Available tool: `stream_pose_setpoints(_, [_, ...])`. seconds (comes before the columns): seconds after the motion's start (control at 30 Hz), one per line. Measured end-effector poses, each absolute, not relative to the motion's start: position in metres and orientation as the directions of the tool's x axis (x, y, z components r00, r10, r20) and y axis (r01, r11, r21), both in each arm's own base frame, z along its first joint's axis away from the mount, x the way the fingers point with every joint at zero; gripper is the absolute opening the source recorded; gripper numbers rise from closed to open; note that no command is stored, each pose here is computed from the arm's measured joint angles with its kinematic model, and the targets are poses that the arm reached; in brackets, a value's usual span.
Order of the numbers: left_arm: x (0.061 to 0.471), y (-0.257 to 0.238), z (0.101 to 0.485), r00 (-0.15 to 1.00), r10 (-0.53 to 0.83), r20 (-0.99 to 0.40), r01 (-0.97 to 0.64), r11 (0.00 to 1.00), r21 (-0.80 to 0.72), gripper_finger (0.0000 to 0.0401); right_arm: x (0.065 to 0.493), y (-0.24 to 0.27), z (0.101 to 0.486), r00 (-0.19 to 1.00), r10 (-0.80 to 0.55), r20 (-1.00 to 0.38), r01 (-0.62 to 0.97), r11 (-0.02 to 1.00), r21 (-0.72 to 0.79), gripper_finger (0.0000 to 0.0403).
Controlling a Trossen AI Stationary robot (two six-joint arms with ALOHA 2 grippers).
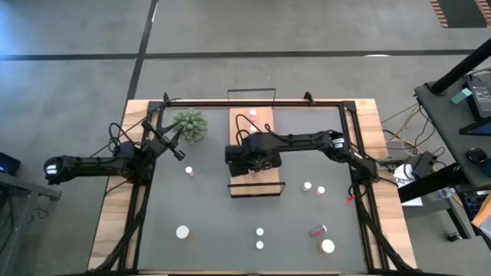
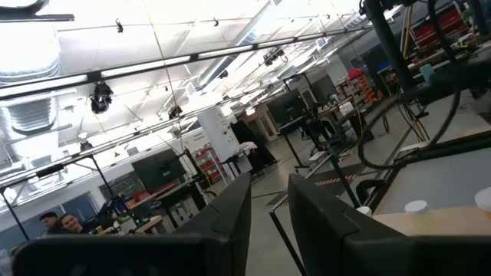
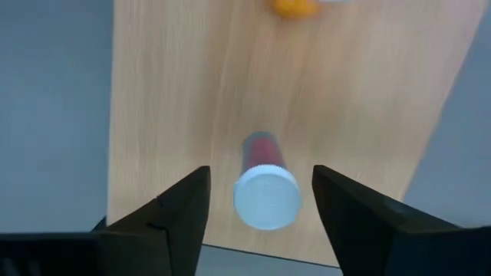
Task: Pick and place medicine bottles onto shelf by color
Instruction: Put the right pink pill bottle aligned with the other pink pill bottle on the shelf
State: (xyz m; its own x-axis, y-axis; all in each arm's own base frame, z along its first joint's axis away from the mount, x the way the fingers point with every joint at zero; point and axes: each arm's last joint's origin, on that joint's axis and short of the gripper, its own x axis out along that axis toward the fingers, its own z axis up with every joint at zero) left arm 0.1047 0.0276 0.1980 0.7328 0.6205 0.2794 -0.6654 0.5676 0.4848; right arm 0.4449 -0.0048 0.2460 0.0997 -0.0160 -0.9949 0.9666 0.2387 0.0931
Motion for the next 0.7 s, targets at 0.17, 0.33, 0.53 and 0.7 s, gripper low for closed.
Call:
stream_pose_setpoints(0.17, [0.105, 0.028, 0.198, 0.733, 0.621, 0.279, -0.665, 0.567, 0.485, 0.0072, 0.434, -0.007, 0.265, 0.098, -0.07, -0.993, 0.978, 0.192, 0.083, 0.024])
stream_pose_setpoints(0.33, [0.105, 0.028, 0.198, 0.733, 0.62, 0.279, -0.665, 0.568, 0.485, 0.0072, 0.419, -0.009, 0.289, 0.111, -0.146, -0.983, 0.984, 0.152, 0.089, 0.0247])
stream_pose_setpoints(0.53, [0.105, 0.028, 0.198, 0.733, 0.62, 0.279, -0.665, 0.568, 0.485, 0.0072, 0.393, -0.013, 0.322, 0.105, -0.266, -0.958, 0.992, 0.091, 0.083, 0.0244])
stream_pose_setpoints(0.7, [0.105, 0.028, 0.198, 0.733, 0.621, 0.279, -0.665, 0.568, 0.485, 0.0072, 0.368, -0.014, 0.34, 0.106, -0.288, -0.952, 0.994, 0.023, 0.104, 0.0243])
